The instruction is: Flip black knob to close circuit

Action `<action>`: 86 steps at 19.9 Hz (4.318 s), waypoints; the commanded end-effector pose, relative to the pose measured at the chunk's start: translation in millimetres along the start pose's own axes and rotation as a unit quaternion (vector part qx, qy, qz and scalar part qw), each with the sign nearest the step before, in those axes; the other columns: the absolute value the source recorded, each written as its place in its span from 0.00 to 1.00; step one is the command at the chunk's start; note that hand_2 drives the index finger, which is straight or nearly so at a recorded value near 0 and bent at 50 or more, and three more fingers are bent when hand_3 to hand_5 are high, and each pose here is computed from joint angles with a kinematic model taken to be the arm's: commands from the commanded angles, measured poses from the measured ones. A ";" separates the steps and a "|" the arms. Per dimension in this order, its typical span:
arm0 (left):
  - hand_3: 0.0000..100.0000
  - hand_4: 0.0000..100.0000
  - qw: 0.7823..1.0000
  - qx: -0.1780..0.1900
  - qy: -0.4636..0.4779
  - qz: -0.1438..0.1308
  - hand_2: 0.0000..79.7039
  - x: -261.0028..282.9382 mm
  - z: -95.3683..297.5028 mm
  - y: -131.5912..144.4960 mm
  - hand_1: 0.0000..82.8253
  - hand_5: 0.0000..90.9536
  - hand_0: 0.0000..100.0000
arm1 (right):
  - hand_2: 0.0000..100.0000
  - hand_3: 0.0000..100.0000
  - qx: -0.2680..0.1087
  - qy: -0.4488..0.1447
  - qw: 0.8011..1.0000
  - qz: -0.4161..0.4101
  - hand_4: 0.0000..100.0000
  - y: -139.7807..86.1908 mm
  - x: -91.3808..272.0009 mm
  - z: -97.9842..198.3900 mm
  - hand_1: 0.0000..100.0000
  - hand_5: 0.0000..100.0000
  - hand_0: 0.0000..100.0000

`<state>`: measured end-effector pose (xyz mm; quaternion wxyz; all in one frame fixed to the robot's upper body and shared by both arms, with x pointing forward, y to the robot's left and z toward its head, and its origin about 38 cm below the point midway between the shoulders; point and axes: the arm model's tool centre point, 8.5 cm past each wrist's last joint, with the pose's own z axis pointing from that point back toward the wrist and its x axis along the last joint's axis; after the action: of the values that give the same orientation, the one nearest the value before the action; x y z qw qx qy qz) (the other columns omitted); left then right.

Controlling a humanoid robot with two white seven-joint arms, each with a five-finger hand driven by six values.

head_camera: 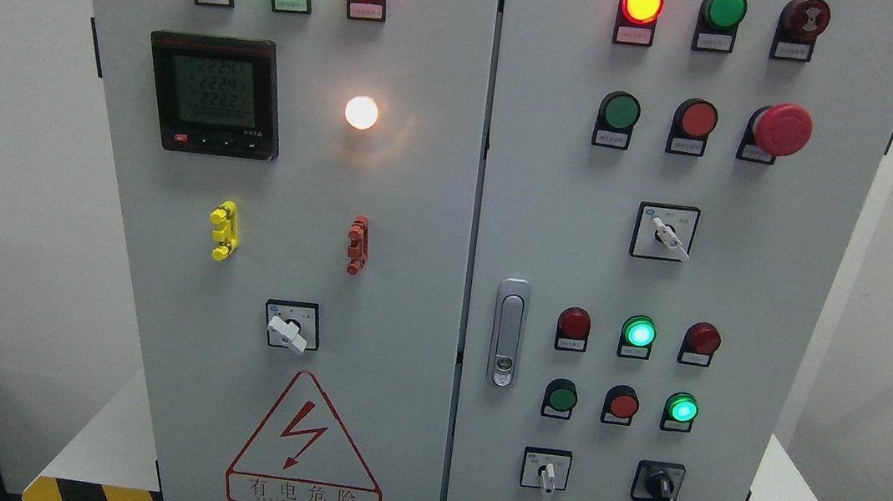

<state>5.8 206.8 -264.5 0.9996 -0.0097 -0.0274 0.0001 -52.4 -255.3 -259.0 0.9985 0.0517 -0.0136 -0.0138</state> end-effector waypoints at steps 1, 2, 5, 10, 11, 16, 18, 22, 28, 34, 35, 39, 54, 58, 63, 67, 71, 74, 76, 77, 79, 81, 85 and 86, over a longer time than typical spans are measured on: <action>0.05 0.03 1.000 0.000 0.000 0.011 0.00 -10.0 0.0 -0.1 0.00 0.00 0.00 | 0.00 0.00 -0.010 0.005 1.000 0.008 0.00 -7.6 -3.6 1.8 0.00 0.00 0.00; 0.05 0.03 1.000 0.001 0.000 0.011 0.00 -10.0 0.1 0.9 0.00 0.00 0.00 | 0.00 0.00 -0.010 0.005 1.000 0.008 0.00 -7.6 -3.6 1.8 0.00 0.00 0.00; 0.05 0.03 1.000 0.000 0.000 0.011 0.00 -10.0 0.0 0.0 0.00 0.00 0.00 | 0.00 0.00 -0.007 0.005 1.000 0.008 0.00 -7.3 -3.6 1.8 0.00 0.00 0.00; 0.05 0.03 1.000 0.001 0.000 0.011 0.00 -10.0 0.1 0.9 0.00 0.00 0.00 | 0.00 0.00 0.011 -0.022 1.000 0.013 0.00 10.2 5.6 -2.5 0.00 0.00 0.00; 0.05 0.03 1.000 0.000 0.000 0.011 0.00 -10.0 0.0 0.0 0.00 0.00 0.00 | 0.00 0.00 0.023 -0.063 0.998 0.022 0.00 19.7 11.2 -3.3 0.00 0.00 0.00; 0.05 0.03 1.000 0.001 0.000 0.011 0.00 -10.0 0.1 0.9 0.00 0.00 0.00 | 0.00 0.00 0.090 -0.309 0.940 0.115 0.00 41.6 99.0 54.4 0.00 0.00 0.00; 0.05 0.03 1.000 0.001 0.000 0.011 0.00 -10.0 0.1 0.9 0.00 0.00 0.00 | 0.00 0.00 0.079 -0.416 0.893 0.153 0.00 48.1 153.0 105.2 0.00 0.00 0.00; 0.05 0.03 1.000 0.000 0.000 0.011 0.00 -10.0 0.0 -0.1 0.00 0.00 0.00 | 0.00 0.00 0.099 -0.624 0.767 0.117 0.00 65.1 245.8 239.2 0.00 0.00 0.00; 0.05 0.03 1.000 0.001 0.000 0.011 0.00 -10.0 0.1 0.9 0.00 0.00 0.00 | 0.18 0.41 -0.062 -0.787 0.595 0.153 0.38 65.5 285.4 378.7 0.12 0.15 0.00; 0.05 0.03 1.000 0.000 0.000 0.011 0.00 -10.0 0.0 0.0 0.00 0.00 0.00 | 0.57 0.78 -0.313 -0.722 0.510 0.348 0.67 19.2 285.4 394.0 0.29 0.59 0.00; 0.05 0.03 1.000 0.000 0.000 0.011 0.00 -10.0 0.0 -0.1 0.00 0.00 0.00 | 0.62 0.82 -0.335 -0.711 0.498 0.365 0.68 18.7 290.8 396.4 0.30 0.64 0.00; 0.05 0.03 1.000 0.000 0.000 0.011 0.00 -10.0 0.0 0.0 0.00 0.00 0.00 | 0.74 0.92 -0.431 -0.646 0.472 0.418 0.73 9.1 314.5 407.0 0.32 0.73 0.00; 0.05 0.03 1.000 0.000 0.000 0.011 0.00 -10.0 0.0 0.0 0.00 0.00 0.00 | 0.87 1.00 -0.531 -0.546 0.483 0.432 0.73 25.3 392.0 429.3 0.16 0.79 0.00; 0.05 0.03 1.000 0.001 0.000 0.011 0.00 -10.0 0.1 0.9 0.00 0.00 0.00 | 0.87 1.00 -0.528 -0.528 0.513 0.423 0.73 25.4 402.1 413.7 0.14 0.79 0.00; 0.05 0.03 1.000 0.000 0.000 0.011 0.00 -10.0 0.0 -0.1 0.00 0.00 0.00 | 0.87 1.00 -0.521 -0.520 0.526 0.427 0.73 27.2 408.9 401.0 0.11 0.79 0.00; 0.05 0.03 1.000 0.000 0.000 0.011 0.00 -10.0 0.0 0.0 0.00 0.00 0.00 | 0.88 1.00 -0.513 -0.524 0.523 0.435 0.73 39.1 415.8 398.3 0.00 0.80 0.00; 0.05 0.03 1.000 0.001 0.000 0.011 0.00 -10.0 0.1 0.9 0.00 0.00 0.00 | 0.88 1.00 -0.519 -0.518 0.520 0.438 0.73 40.9 425.9 398.2 0.00 0.80 0.00; 0.05 0.03 1.000 0.000 0.000 0.011 0.00 -10.0 0.0 -0.1 0.00 0.00 0.00 | 0.88 1.00 -0.517 -0.509 0.531 0.437 0.73 38.2 428.7 391.3 0.00 0.80 0.00; 0.05 0.03 1.000 0.000 0.000 0.011 0.00 -10.0 0.0 -0.1 0.00 0.00 0.00 | 0.88 1.00 -0.517 -0.506 0.534 0.438 0.73 37.2 430.9 388.4 0.00 0.80 0.00; 0.05 0.03 1.000 0.001 0.000 0.011 0.00 -10.0 0.1 0.9 0.00 0.00 0.00 | 0.88 1.00 -0.517 -0.506 0.535 0.437 0.73 37.2 433.7 388.6 0.00 0.80 0.00; 0.05 0.03 1.000 0.000 0.000 0.011 0.00 -10.0 0.0 -0.1 0.00 0.00 0.00 | 0.88 1.00 -0.517 -0.505 0.536 0.436 0.73 36.7 439.6 389.1 0.00 0.80 0.00; 0.05 0.03 1.000 0.000 0.000 0.011 0.00 -10.0 0.0 -0.1 0.00 0.00 0.00 | 0.88 1.00 -0.518 -0.507 0.535 0.434 0.73 36.8 445.7 391.3 0.00 0.80 0.00; 0.05 0.03 1.000 0.000 0.000 0.011 0.00 -10.0 0.0 -0.1 0.00 0.00 0.00 | 0.88 1.00 -0.521 -0.508 0.535 0.430 0.73 34.6 452.9 395.8 0.00 0.80 0.00; 0.05 0.03 1.000 0.000 0.000 0.011 0.00 -10.0 0.0 -0.1 0.00 0.00 0.00 | 0.88 1.00 -0.521 -0.508 0.535 0.430 0.73 33.8 454.2 396.3 0.00 0.80 0.00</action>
<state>5.8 206.8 -264.5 0.9996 -0.0097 -0.0275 0.0001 377.2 -277.6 159.6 0.5495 -0.5159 -0.5361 0.3802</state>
